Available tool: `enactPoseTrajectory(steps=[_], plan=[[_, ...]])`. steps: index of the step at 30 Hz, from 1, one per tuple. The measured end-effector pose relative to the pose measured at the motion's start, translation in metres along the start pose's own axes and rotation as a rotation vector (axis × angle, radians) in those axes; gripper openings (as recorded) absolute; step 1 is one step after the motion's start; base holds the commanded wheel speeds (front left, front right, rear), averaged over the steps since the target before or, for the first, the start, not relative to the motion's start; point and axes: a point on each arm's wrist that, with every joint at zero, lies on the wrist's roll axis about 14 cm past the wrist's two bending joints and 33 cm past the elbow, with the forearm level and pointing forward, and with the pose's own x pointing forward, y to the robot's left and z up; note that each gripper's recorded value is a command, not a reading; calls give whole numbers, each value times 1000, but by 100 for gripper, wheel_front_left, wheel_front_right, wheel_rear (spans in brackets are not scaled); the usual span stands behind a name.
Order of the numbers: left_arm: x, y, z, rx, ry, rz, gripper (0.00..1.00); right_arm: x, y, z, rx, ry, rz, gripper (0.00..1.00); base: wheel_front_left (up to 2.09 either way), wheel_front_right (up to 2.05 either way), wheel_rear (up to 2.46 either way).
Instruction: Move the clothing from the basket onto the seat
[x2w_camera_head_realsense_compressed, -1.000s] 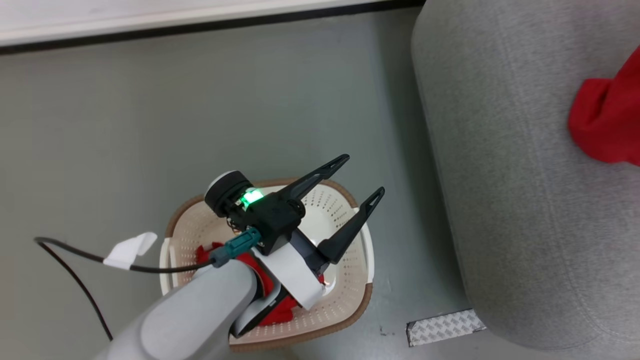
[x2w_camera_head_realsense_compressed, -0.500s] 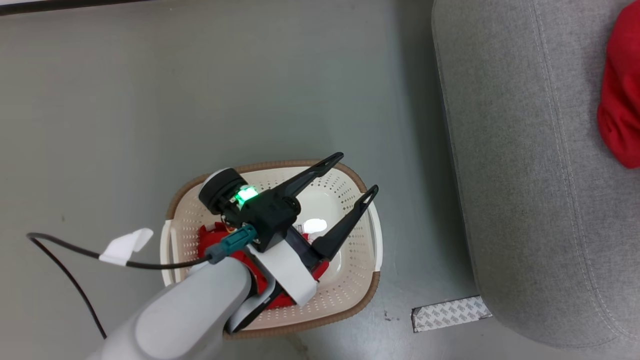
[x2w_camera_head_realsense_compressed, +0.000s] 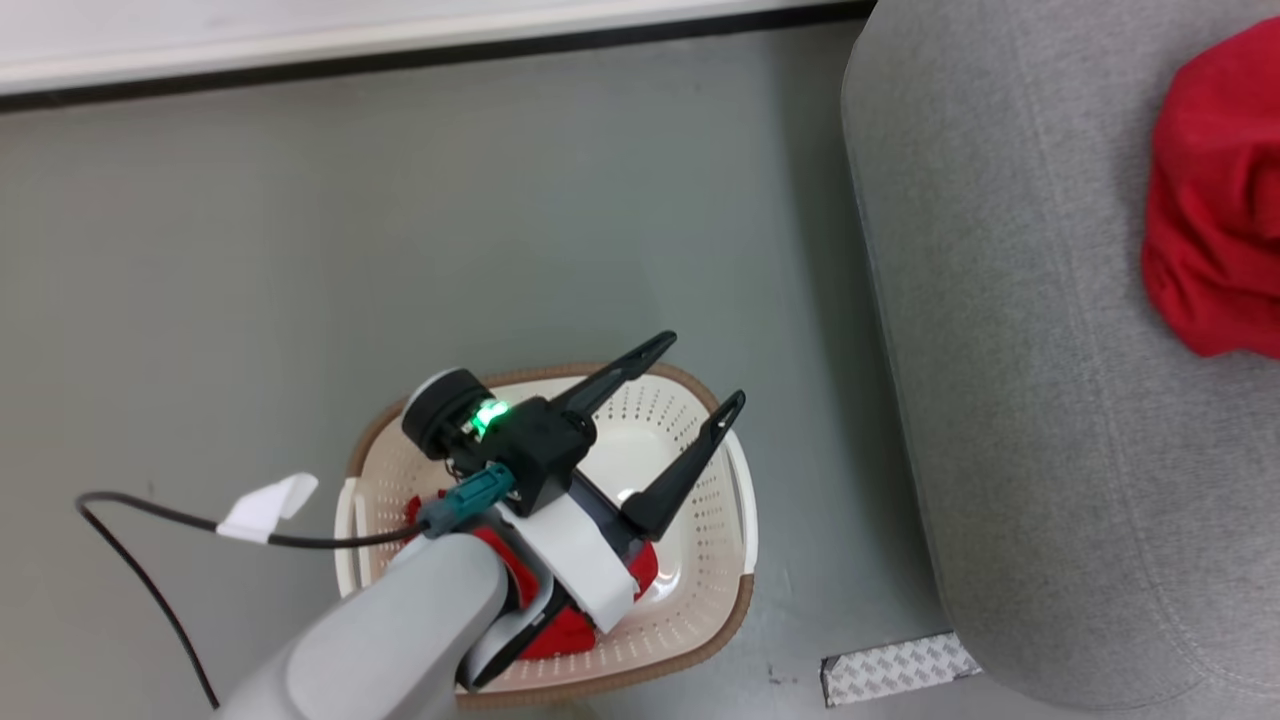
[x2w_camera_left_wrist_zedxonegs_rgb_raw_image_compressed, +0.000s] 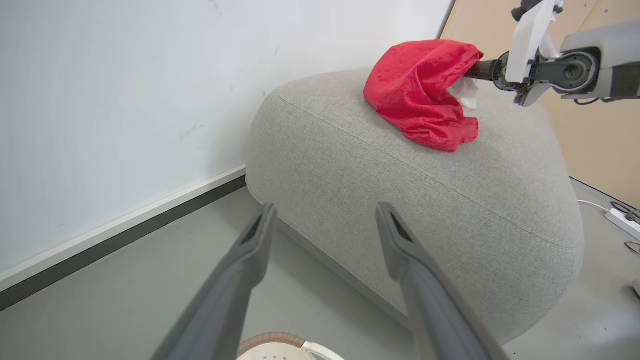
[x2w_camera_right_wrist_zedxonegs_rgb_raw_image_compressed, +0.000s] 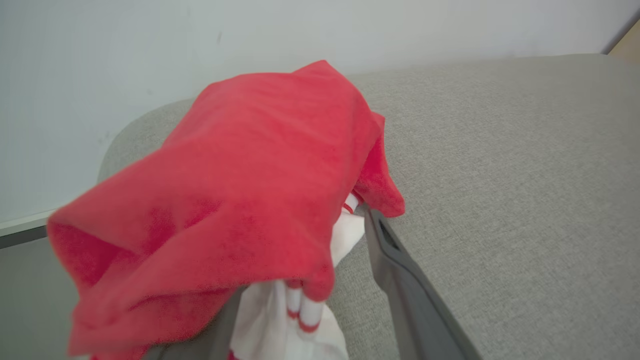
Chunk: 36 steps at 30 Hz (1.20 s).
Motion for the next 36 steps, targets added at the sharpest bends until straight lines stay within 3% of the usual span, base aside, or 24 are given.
enactPoseTrajectory(steps=[13, 20, 28, 36], plan=[[-15, -27, 48, 38, -59, 40, 100, -57, -22, 38, -45, -24, 24, 100, 0, 0, 0], [-31, -40, 86, 81, -129, 93, 100, -98, -19, 84, -65, -188, 91, 100, 0, 0, 0], [-69, -35, 124, 114, -208, 239, 100, -150, 28, 115, -56, -408, 262, 100, 0, 0, 0], [-134, 11, 150, 175, -265, 492, 100, -185, 102, 128, 2, -561, 461, 100, 0, 0, 0]])
